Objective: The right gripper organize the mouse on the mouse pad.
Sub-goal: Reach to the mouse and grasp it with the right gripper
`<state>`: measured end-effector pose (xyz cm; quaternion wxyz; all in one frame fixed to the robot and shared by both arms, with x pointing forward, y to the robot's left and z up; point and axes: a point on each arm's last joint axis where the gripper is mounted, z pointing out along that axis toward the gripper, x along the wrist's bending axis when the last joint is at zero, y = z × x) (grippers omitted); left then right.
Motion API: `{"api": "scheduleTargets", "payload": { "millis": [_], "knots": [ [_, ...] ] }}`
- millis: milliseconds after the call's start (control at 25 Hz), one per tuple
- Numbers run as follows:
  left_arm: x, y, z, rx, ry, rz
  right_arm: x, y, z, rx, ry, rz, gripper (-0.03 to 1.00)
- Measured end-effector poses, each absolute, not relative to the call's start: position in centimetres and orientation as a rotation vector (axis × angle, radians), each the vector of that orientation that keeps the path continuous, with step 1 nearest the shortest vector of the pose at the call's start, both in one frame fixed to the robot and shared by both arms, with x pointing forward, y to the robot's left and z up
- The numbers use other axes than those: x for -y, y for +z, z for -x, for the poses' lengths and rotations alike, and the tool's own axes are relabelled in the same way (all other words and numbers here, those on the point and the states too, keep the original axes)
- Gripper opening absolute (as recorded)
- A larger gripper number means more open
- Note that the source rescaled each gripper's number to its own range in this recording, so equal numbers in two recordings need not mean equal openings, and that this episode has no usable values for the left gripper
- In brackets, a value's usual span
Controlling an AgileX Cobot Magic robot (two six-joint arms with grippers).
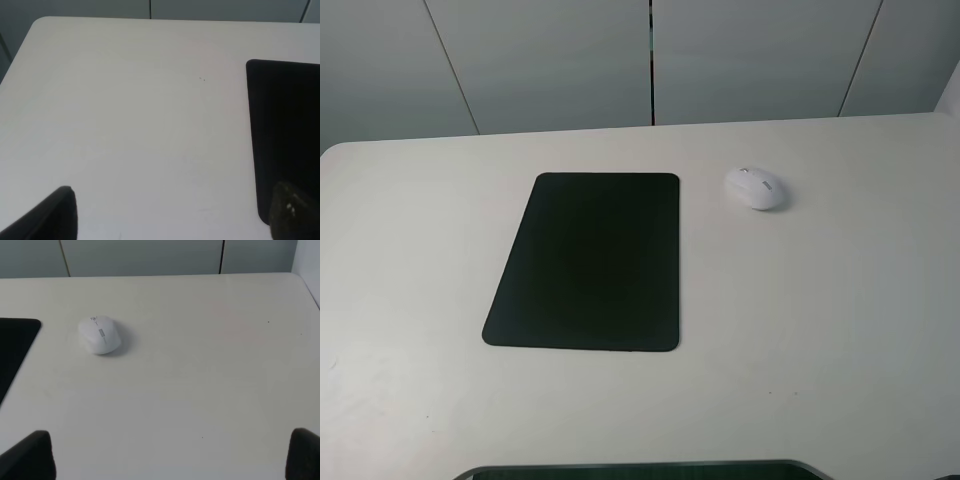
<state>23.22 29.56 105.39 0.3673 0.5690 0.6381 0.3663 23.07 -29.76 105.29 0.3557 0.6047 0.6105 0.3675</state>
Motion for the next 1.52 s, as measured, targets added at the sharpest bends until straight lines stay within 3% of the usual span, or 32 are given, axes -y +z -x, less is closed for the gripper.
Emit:
{"api": "scheduleTargets", "payload": {
  "millis": [1520],
  "knots": [
    [-29.56, 105.39, -23.22, -1.639, 0.941, -1.462, 29.76, 105.31, -23.08, -1.576, 0.951, -1.561, 1.00]
  ]
}}
